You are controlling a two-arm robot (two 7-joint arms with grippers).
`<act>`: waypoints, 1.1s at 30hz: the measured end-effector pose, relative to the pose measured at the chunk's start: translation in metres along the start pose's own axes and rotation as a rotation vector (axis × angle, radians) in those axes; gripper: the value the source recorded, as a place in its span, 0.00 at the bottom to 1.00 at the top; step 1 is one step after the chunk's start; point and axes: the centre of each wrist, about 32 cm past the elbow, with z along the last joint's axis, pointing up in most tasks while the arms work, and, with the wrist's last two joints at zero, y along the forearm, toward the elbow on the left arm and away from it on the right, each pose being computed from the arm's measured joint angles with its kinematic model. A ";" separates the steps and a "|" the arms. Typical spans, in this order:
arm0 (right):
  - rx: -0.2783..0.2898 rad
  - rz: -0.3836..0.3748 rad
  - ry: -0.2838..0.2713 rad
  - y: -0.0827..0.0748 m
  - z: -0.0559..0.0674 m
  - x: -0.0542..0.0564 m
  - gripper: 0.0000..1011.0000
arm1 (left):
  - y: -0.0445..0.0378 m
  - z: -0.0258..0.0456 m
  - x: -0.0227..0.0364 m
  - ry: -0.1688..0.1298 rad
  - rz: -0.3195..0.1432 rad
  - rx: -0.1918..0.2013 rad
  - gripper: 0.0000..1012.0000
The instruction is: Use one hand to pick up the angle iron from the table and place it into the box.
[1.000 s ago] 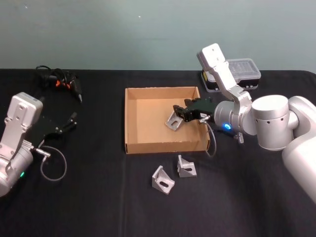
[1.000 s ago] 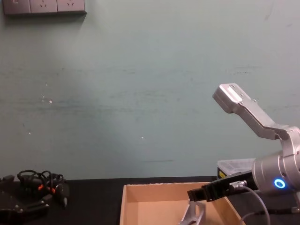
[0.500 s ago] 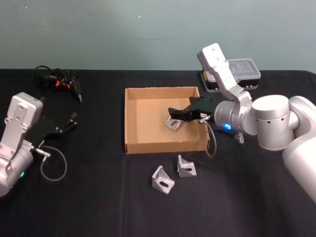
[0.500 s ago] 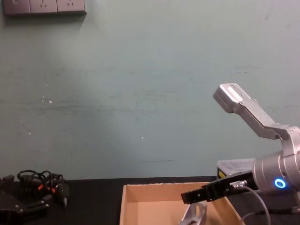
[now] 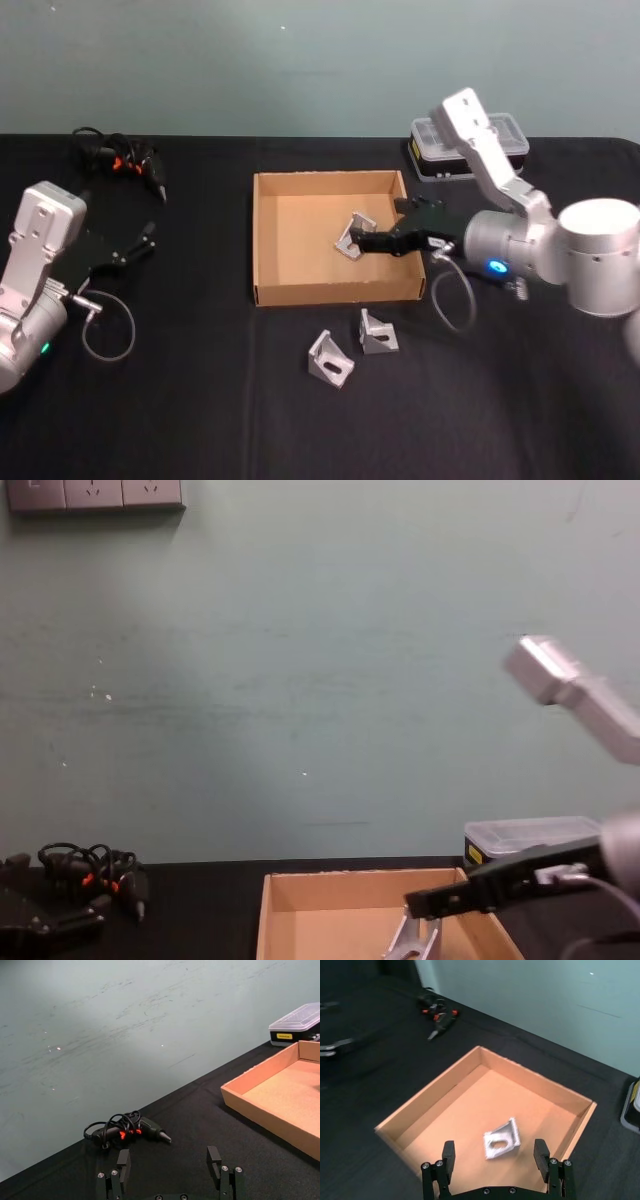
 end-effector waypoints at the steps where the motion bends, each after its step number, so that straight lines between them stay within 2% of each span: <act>1: 0.003 0.009 0.000 -0.005 -0.001 0.001 0.99 | 0.0000 0.0000 0.0000 0.000 0.000 0.000 0.99; 4: 0.014 0.060 0.000 -0.031 -0.008 0.004 0.99 | 0.0000 0.0000 0.0000 0.000 0.000 0.000 0.99; 5: 0.014 0.060 0.000 -0.031 -0.008 0.004 0.99 | 0.0000 0.0000 0.0000 0.000 0.000 0.000 0.99; 6: 0.007 0.090 -0.006 -0.041 -0.011 0.006 0.99 | 0.0000 0.0000 0.0000 0.000 0.000 0.000 0.99; 8: -0.006 0.130 -0.017 -0.050 -0.014 0.009 0.99 | 0.0000 0.0000 0.0000 0.000 0.000 0.000 0.99; 11: -0.029 0.257 -0.083 -0.067 -0.020 0.016 0.99 | 0.0000 0.0000 0.0000 0.000 0.000 0.000 0.99; 15: -0.036 0.373 -0.160 -0.077 -0.026 0.023 0.99 | 0.0000 0.0000 0.0000 0.000 0.000 0.000 0.99; 20: -0.042 0.472 -0.238 -0.081 -0.032 0.030 0.99 | 0.0000 0.0000 0.0000 0.000 0.000 0.000 0.99; 24: -0.042 0.512 -0.280 -0.078 -0.036 0.030 0.99 | 0.0000 0.0000 0.0000 0.000 0.000 0.000 0.99; 33: -0.039 0.548 -0.334 -0.061 -0.037 0.024 0.99 | 0.0000 0.0000 0.0000 0.000 0.000 0.000 0.99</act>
